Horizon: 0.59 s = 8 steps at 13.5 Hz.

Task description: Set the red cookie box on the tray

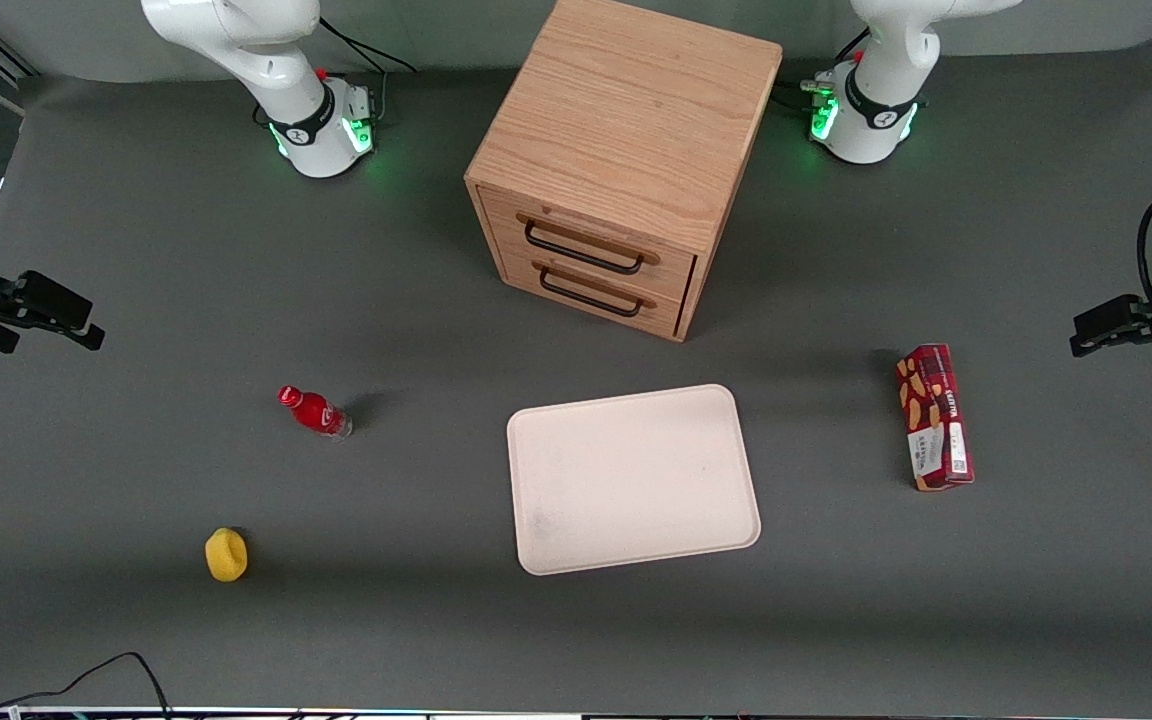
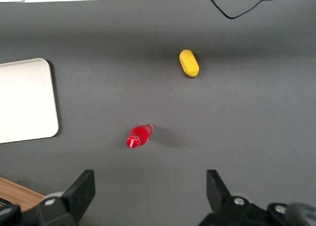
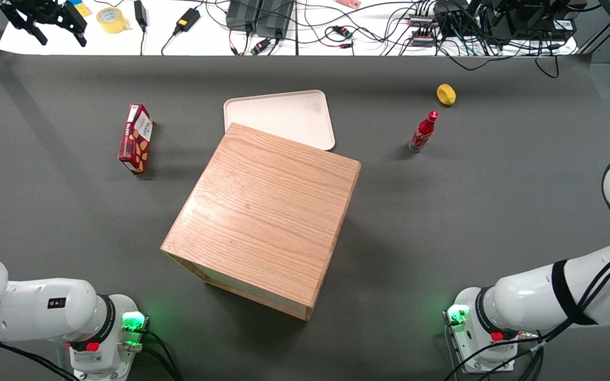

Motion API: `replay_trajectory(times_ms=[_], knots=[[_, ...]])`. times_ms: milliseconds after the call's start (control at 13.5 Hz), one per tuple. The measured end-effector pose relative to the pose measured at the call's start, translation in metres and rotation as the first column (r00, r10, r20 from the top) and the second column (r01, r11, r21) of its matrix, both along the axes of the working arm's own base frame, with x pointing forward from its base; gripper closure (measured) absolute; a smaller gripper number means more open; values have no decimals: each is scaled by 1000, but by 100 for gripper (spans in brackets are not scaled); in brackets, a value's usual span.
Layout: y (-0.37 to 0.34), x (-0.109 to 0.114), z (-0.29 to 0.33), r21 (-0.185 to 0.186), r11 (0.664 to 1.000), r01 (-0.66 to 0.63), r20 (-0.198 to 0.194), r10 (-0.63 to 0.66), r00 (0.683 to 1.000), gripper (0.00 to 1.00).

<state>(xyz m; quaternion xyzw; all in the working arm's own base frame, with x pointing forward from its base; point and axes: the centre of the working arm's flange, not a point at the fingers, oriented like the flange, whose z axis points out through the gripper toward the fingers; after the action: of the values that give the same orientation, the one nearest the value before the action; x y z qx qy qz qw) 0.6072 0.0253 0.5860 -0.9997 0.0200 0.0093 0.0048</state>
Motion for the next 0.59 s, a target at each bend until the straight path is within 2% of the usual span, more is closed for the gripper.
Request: replay_trajectory(times_ms=[593], knots=[[-6,0,1,-3,1000,14,-1,-14,1000,0]])
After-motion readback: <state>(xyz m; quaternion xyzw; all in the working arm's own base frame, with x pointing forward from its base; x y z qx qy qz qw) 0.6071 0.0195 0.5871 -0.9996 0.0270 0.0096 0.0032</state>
